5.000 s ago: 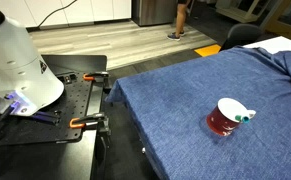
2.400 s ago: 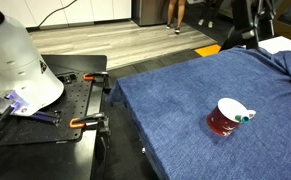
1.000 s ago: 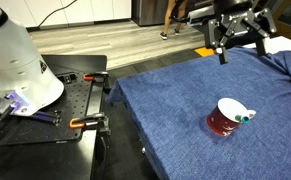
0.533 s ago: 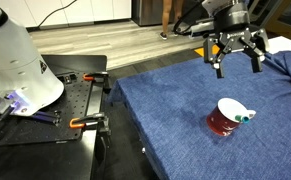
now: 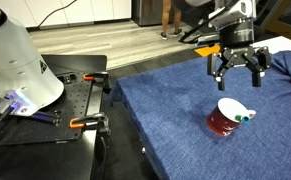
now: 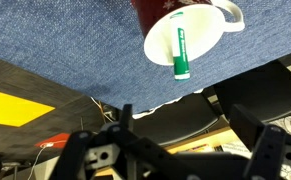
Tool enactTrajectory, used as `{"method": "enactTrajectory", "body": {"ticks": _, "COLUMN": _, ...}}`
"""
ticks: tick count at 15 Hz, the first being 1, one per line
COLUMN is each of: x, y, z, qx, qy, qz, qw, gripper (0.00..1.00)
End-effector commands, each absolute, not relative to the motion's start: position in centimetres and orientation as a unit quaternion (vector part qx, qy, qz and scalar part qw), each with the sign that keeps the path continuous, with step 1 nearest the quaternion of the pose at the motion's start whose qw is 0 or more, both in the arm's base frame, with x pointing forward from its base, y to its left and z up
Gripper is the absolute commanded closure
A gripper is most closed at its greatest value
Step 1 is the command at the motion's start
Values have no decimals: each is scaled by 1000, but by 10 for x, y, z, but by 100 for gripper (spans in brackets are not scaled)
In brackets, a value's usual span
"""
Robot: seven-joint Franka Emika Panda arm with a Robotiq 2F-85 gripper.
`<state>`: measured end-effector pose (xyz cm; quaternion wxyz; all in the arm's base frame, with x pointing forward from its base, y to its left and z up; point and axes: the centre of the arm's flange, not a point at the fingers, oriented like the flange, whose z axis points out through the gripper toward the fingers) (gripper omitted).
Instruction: Pick the marker from the cup and put it on the table
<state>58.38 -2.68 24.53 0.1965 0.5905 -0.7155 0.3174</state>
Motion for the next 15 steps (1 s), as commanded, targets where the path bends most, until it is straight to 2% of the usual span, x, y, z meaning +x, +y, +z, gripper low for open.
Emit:
{"method": "enactTrajectory", "body": {"ticks": 1, "x": 600, "y": -41, "z": 240, "qx": 589, "qy": -728, "qz": 299, "qw": 184, "gripper": 20}}
{"method": "enactTrajectory", "body": {"ticks": 3, "x": 602, "y": -47, "z": 235, "qx": 585, "qy": -733, "qz": 293, "qw": 186, "gripper": 27}}
{"method": "enactTrajectory", "body": {"ticks": 4, "x": 603, "y": -50, "z": 233, "qx": 586, "qy": -733, "qz": 289, "qw": 188, "gripper": 38}}
{"method": "enactTrajectory", "body": {"ticks": 5, "x": 604, "y": -51, "z": 231, "qx": 587, "qy": -733, "qz": 285, "qw": 190, "gripper": 43}}
{"method": "enactTrajectory", "body": {"ticks": 7, "x": 608, "y": -53, "z": 226, "qx": 593, "qy": -731, "qz": 278, "qw": 194, "gripper": 49}}
{"method": "enactTrajectory", "body": {"ticks": 11, "x": 614, "y": -54, "z": 220, "qx": 605, "qy": -722, "qz": 266, "qw": 203, "gripper": 43}}
{"method": "enactTrajectory", "body": {"ticks": 15, "x": 621, "y": -55, "z": 216, "qx": 615, "qy": -717, "qz": 254, "qw": 207, "gripper": 42}}
